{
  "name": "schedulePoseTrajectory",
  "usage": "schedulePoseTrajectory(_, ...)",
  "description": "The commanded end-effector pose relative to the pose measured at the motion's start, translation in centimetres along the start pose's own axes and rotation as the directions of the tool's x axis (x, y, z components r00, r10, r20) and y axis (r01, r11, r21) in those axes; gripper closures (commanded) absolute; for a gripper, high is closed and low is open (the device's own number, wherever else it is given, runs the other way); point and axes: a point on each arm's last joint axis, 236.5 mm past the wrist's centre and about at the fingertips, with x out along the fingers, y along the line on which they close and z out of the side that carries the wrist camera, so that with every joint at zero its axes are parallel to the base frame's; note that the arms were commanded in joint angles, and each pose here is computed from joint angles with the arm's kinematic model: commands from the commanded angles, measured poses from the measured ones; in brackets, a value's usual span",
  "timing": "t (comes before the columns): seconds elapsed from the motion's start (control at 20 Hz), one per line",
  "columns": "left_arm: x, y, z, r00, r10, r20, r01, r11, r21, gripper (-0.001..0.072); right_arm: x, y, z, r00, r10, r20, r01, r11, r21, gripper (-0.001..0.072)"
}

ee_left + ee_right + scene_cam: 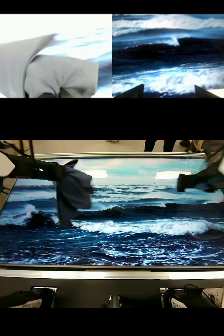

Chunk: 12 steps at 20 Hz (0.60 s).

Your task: Fold the shirts.

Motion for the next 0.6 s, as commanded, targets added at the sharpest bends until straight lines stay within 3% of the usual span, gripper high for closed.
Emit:
schedulePoseTrajectory(0.0,-0.8,-10.8,-4.9,0.983,-0.169,-0.07,0.176,0.979,0.106,0.0681,-7.3,-2.9,-0.2,0.992,-0.069,0.104,0.063,0.996,0.06,0.0039)
schedulePoseTrajectory(0.2,10.2,-16.4,-19.6,0.911,-0.182,-0.371,0.227,0.97,0.082,0.068,-7.4,-3.1,-4.1,0.996,-0.075,-0.05,0.079,0.994,0.075,0.0039)
schedulePoseTrajectory(0.25,12.5,-17.4,-23.5,0.87,-0.182,-0.459,0.238,0.969,0.068,0.0631,-6.3,-3.0,-4.7,0.993,-0.078,-0.089,0.084,0.994,0.069,0.0039)
schedulePoseTrajectory(0.3,13.7,-18.2,-26.0,0.825,-0.191,-0.533,0.248,0.968,0.037,0.025,-4.9,-2.7,-5.3,0.989,-0.076,-0.127,0.084,0.995,0.059,0.0039)
schedulePoseTrajectory(0.35,14.2,-18.0,-27.4,0.78,-0.18,-0.599,0.238,0.971,0.019,-0.0013,-3.1,-2.4,-5.9,0.981,-0.077,-0.176,0.086,0.995,0.046,0.0039)
schedulePoseTrajectory(0.45,13.4,-14.4,-25.2,0.766,-0.107,-0.634,0.204,0.975,0.082,-0.0013,1.2,-0.8,-7.9,0.955,-0.045,-0.293,0.05,0.999,0.011,0.0039)
schedulePoseTrajectory(0.55,11.5,-7.9,-20.4,0.817,-0.007,-0.577,0.093,0.988,0.12,-0.0013,6.1,2.4,-11.0,0.904,0.051,-0.424,-0.062,0.998,-0.011,0.0038)
